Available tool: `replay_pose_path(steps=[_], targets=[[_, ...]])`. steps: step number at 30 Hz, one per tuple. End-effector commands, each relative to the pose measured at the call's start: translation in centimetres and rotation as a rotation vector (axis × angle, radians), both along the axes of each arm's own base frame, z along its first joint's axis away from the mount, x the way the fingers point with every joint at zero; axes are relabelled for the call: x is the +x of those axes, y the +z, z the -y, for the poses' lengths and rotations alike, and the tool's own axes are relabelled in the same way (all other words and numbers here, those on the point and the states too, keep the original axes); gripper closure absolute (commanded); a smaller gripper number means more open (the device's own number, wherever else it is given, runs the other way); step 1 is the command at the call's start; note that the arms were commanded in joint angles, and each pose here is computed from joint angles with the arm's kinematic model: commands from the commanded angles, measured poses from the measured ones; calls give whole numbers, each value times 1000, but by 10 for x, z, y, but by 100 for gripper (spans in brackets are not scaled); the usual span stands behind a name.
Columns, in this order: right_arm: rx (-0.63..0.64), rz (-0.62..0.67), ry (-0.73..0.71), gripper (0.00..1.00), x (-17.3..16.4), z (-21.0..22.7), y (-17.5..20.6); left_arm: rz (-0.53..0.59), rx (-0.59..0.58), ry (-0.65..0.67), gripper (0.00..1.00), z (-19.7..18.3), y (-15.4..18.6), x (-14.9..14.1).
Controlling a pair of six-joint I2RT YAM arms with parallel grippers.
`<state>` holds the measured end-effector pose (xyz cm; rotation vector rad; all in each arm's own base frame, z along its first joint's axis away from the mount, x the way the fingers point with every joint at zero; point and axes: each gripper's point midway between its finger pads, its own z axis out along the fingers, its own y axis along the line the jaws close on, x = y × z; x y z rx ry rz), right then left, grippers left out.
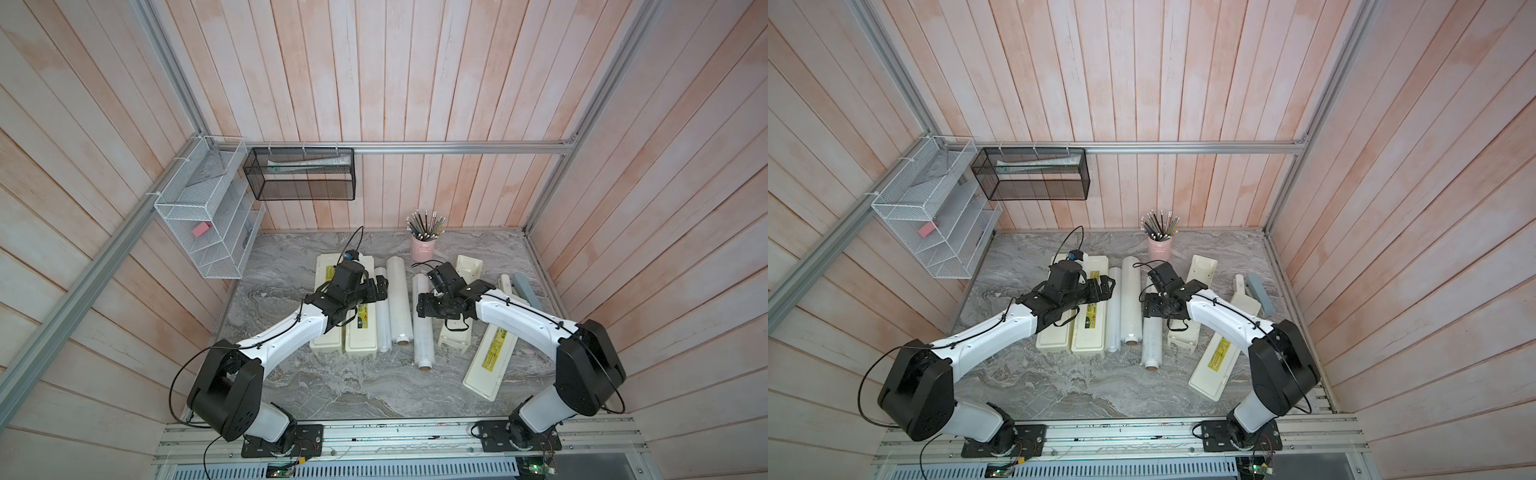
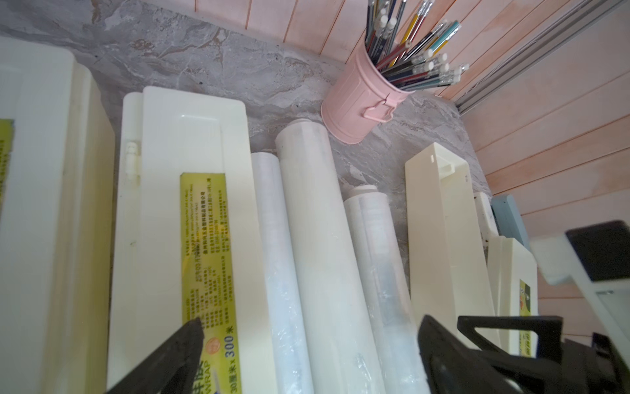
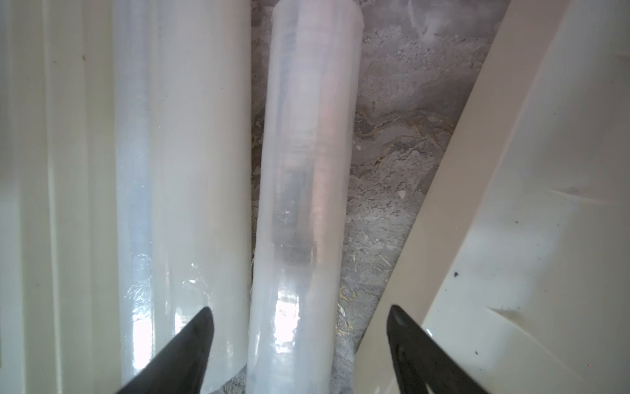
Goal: Put plastic wrap rolls into dispensers
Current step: Pick up the plastic wrap from the center of the board.
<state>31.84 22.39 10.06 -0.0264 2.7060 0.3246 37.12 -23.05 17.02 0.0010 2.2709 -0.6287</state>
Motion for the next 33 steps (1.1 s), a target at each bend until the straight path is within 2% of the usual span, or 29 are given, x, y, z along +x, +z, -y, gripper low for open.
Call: replay_pose_path(steps=[1, 13, 18, 25, 31, 33], targets=[[-31, -21, -26, 21, 4, -2, -10, -14, -1, -48, 0, -1, -2, -13], [-109, -104, -57, 28, 5, -5, -53, -23, -37, -60, 0, 2, -6, -19], [-161, -135, -80, 29, 7, 0, -67, -24, -62, -72, 0, 6, -3, -18], [-163, -169, -94, 29, 10, 2, -81, -40, -77, -75, 0, 9, -6, -19], [-160, -194, -90, 36, 8, 5, -87, -39, -78, -78, 0, 11, -7, -17], [-155, -191, -94, 43, 8, 5, -85, -42, -83, -78, 0, 12, -7, -17]])
